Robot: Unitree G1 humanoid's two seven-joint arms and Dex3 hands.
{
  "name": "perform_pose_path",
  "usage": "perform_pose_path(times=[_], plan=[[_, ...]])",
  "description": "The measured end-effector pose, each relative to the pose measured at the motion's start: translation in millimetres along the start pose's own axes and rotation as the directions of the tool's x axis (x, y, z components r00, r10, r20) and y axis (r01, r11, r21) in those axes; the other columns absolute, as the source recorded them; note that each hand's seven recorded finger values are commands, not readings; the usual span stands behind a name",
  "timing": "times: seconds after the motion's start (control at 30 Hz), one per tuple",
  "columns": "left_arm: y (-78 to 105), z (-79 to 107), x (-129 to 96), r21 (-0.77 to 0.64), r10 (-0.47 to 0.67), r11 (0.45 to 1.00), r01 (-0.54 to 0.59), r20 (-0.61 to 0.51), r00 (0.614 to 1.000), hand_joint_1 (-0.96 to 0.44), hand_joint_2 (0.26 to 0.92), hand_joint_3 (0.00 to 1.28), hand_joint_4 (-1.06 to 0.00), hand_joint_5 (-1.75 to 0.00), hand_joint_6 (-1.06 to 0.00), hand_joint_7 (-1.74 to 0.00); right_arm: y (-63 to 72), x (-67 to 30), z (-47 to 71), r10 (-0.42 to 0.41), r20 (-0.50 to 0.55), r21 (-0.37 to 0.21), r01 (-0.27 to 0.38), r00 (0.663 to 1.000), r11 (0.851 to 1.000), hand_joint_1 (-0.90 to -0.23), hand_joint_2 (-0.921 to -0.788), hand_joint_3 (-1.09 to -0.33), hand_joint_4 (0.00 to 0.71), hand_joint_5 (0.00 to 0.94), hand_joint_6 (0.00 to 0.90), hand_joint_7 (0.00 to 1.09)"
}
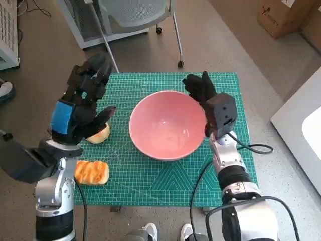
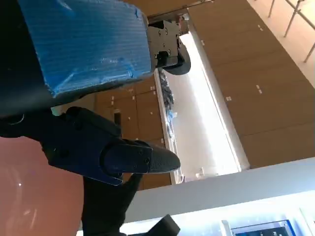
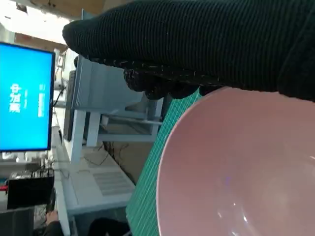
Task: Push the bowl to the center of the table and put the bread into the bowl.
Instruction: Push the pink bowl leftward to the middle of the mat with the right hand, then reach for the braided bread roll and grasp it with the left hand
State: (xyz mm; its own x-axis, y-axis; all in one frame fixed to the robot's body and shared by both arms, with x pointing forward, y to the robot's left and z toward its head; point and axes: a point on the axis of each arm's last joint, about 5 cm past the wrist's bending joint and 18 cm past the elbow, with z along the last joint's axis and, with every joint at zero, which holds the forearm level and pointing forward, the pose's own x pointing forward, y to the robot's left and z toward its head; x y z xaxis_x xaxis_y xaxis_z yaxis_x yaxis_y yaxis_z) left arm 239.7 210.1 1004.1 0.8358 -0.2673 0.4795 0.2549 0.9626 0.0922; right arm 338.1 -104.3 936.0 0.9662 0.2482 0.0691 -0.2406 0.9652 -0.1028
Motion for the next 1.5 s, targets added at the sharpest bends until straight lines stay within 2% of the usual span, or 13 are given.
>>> perform_pose_path(times=[0.2,0.43,0.57,0.7,0.9,1.03,1.2,1.27,1.37,1.5], plan=[[0.9,-1.9,-4,0.001,0.01,1.0,-0.01,-0.014,1.0,-0.55,0.921,0.21,-0.13,-0.02,0.0,-0.59,0.2,0.3,0.5,0.008,0.0,-0.014,-0.008,1.0,1.0,-0.659,-0.921,-0.752,0.109,0.004,0.298,0.01],[2.1,-1.9,-5,0.006,0.016,1.0,-0.016,-0.016,1.0,-0.55,0.921,0.2,-0.13,-0.02,0.0,-0.6,-3.8,1.7,3.9,0.015,0.014,-0.028,-0.015,1.0,1.0,-0.63,-0.921,-0.756,0.11,0.003,0.295,0.01],[3.3,-1.4,-5,0.01,0.019,1.0,-0.019,-0.015,1.0,-0.55,0.921,0.2,-0.14,-0.02,0.0,-0.61,-9.4,3.6,10.2,0.012,0.056,-0.048,-0.009,0.998,0.999,-0.627,-0.921,-0.755,0.111,0.003,0.292,0.01],[4.3,-0.9,-5,0.014,0.022,1.0,-0.022,-0.015,1.0,-0.55,0.921,0.2,-0.14,-0.02,0.0,-0.62,-18.4,5.9,21.7,0.006,0.152,-0.081,0.007,0.988,0.997,-0.631,-0.921,-0.745,0.113,0.003,0.291,0.01],[5.9,1.8,-5,0.022,0.022,1.0,-0.022,-0.017,1.0,-0.55,0.921,0.2,-0.14,-0.02,0.0,-0.63,-33.6,7.4,43.3,0.023,0.341,-0.119,0.019,0.94,0.993,-0.631,-0.921,-0.722,0.126,0.008,0.306,0.02],[7.2,6.5,-5,0.03,0.012,0.999,-0.011,-0.019,1.0,-0.52,0.921,0.19,-0.14,-0.02,0.0,-0.62,-41.3,5.8,56.2,0.051,0.473,-0.122,0.008,0.88,0.992,-0.627,-0.921,-0.7,0.144,0.014,0.323,0.02],[12.0,17.3,-4,0.064,-0.01,0.998,0.01,-0.011,1.0,-0.47,0.903,0.16,-0.13,-0.01,0.0,-0.59,-44.7,3.8,68.9,0.092,0.592,-0.14,-0.01,0.801,0.99,-0.647,-0.921,-0.661,0.158,0.014,0.358,0.04],[15.8,25.0,-4,0.118,-0.035,0.992,0.036,-0.007,0.999,-0.46,0.878,0.14,-0.13,-0.01,0.0,-0.56,-45.6,3.1,72.4,0.106,0.621,-0.146,-0.018,0.777,0.989,-0.654,-0.921,-0.652,0.159,0.013,0.367,0.04],[25.1,42.8,-4,0.269,-0.09,0.958,0.095,-0.031,0.995,-0.45,0.836,0.11,-0.12,-0.01,0.0,-0.51,-46.6,2.2,76.8,0.128,0.653,-0.162,-0.028,0.747,0.986,-0.658,-0.921,-0.643,0.162,0.012,0.374,0.04],[35.5,72.6,-5,0.49,-0.142,0.854,0.176,-0.108,0.984,-0.41,0.767,0.06,-0.1,0.0,0.0,-0.46,-48.6,1.1,80.9,0.14,0.68,-0.172,-0.03,0.72,0.985,-0.653,-0.921,-0.638,0.168,0.013,0.379,0.04]])
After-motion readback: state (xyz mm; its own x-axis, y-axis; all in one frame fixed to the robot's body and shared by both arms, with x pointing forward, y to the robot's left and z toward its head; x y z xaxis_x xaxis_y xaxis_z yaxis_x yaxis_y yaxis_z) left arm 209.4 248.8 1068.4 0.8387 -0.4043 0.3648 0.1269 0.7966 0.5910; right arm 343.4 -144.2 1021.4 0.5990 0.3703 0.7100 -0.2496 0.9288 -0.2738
